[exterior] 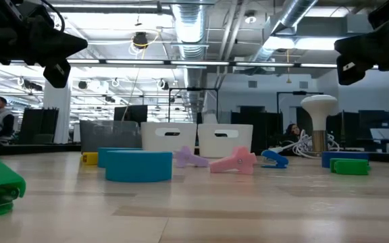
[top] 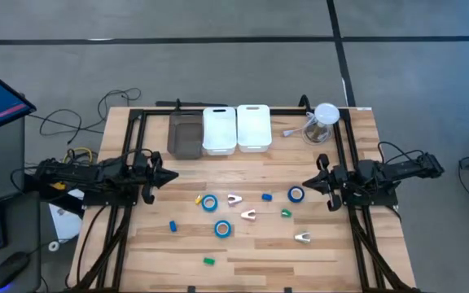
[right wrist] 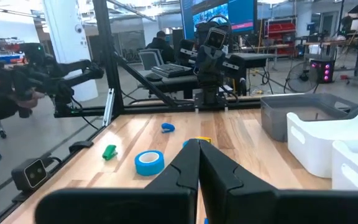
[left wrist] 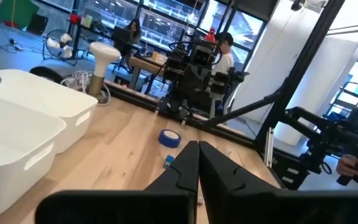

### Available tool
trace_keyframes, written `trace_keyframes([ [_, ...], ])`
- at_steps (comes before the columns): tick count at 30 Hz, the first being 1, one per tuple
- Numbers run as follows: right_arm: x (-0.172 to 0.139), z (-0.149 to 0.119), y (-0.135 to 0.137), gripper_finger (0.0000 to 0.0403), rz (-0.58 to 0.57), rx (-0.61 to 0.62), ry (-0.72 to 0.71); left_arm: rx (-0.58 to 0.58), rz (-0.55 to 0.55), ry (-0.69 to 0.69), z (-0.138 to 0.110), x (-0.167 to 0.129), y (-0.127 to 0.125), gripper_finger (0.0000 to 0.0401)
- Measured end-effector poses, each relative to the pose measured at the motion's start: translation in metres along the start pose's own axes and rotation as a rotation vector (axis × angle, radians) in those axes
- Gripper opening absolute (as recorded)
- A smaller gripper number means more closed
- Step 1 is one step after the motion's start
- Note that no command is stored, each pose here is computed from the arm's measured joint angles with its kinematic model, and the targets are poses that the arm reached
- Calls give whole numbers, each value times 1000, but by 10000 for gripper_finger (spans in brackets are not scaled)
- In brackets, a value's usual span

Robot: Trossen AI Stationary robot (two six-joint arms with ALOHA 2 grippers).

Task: Pick and place Stapler, Stapler remover, tape
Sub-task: Put the dark blue tape into the right white bin

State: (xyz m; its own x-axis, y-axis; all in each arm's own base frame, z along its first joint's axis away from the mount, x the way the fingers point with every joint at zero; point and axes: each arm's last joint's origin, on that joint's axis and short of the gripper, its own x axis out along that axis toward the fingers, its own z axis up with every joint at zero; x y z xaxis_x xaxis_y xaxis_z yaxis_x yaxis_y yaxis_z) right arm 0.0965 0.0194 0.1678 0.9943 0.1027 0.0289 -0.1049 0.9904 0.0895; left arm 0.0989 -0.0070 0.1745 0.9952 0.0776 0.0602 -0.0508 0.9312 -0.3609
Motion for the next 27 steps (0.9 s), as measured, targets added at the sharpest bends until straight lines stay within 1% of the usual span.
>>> trace_keyframes([
  [5,0,0,0,0,4,-3,-3,-1,-2,-6,1,0,0,3],
  [8,0,5,0,0,7,0,-47,-6,-8,-22,2,0,-1,3],
  [9,0,7,0,0,5,5,-68,-30,-16,-43,4,0,-2,3],
  [12,-2,19,0,0,-32,100,-169,-122,-31,-123,12,-1,-3,3],
  [14,-4,30,-1,0,-70,157,-191,-132,-15,-145,14,-1,-3,3],
  [17,-9,46,-2,0,-125,172,-225,-129,50,-143,17,2,-4,3],
  [19,-10,52,-3,0,-174,170,-200,-125,78,-133,23,5,-6,3],
  [22,-13,64,-4,0,-251,181,-161,-84,134,-89,30,14,-9,3],
  [25,-13,68,-5,0,-333,200,-46,-28,198,-41,37,27,-13,3],
  [27,-14,71,-6,0,-385,238,41,-8,232,-6,39,36,-16,3],
])
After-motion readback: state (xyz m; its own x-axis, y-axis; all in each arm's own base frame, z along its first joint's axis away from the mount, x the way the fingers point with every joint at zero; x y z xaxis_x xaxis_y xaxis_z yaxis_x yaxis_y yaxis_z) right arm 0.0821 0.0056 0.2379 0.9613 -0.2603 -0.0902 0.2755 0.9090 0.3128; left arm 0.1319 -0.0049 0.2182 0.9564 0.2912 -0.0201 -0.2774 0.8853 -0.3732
